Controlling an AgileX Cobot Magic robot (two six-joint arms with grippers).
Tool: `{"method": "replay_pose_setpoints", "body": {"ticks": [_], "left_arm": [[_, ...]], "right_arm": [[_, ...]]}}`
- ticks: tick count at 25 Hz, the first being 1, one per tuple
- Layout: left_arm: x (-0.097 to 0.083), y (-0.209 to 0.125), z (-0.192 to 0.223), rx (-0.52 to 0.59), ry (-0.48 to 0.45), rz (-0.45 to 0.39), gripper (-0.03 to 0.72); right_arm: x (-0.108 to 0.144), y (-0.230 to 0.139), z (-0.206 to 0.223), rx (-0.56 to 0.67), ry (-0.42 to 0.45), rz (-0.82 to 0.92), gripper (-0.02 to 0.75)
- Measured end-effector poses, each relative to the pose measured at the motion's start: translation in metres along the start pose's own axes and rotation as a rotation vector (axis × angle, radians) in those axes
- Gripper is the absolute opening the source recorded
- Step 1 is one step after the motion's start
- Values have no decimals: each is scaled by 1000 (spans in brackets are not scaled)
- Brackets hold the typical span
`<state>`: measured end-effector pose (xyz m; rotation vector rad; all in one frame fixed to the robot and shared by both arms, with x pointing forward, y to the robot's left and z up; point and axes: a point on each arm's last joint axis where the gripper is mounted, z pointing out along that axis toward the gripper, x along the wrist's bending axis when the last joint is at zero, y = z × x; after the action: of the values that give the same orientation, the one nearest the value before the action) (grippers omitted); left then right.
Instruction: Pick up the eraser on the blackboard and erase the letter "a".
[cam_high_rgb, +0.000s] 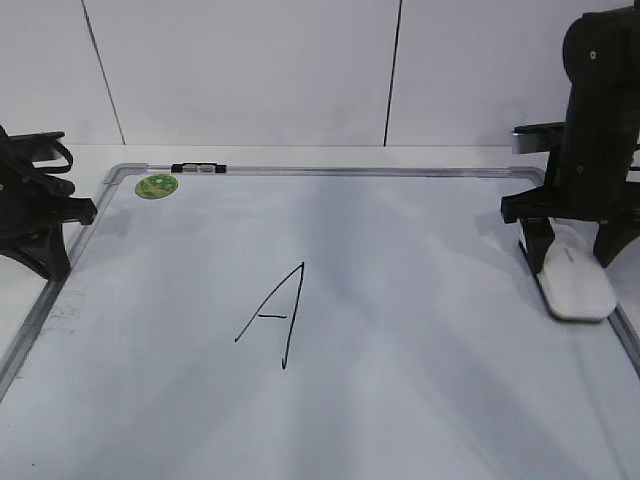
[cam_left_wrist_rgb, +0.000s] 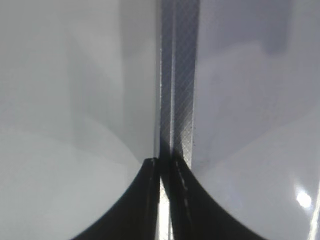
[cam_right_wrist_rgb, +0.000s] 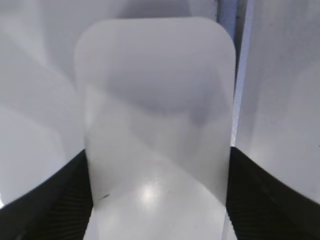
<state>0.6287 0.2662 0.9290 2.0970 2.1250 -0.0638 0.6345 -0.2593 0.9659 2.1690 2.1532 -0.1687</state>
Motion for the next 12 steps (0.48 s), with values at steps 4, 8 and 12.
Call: {"method": "replay_pose_setpoints", "body": {"ticks": [4,8,12], "left_arm": [[0,0,0,0,-1,-1,34],[0,0,0,0,-1,-1,34],[0,0,0,0,-1,-1,34]], "right_arm": [[0,0,0,0,-2,-5,615],[0,0,0,0,-2,-6,615],[0,0,0,0,-2,2,614]]}}
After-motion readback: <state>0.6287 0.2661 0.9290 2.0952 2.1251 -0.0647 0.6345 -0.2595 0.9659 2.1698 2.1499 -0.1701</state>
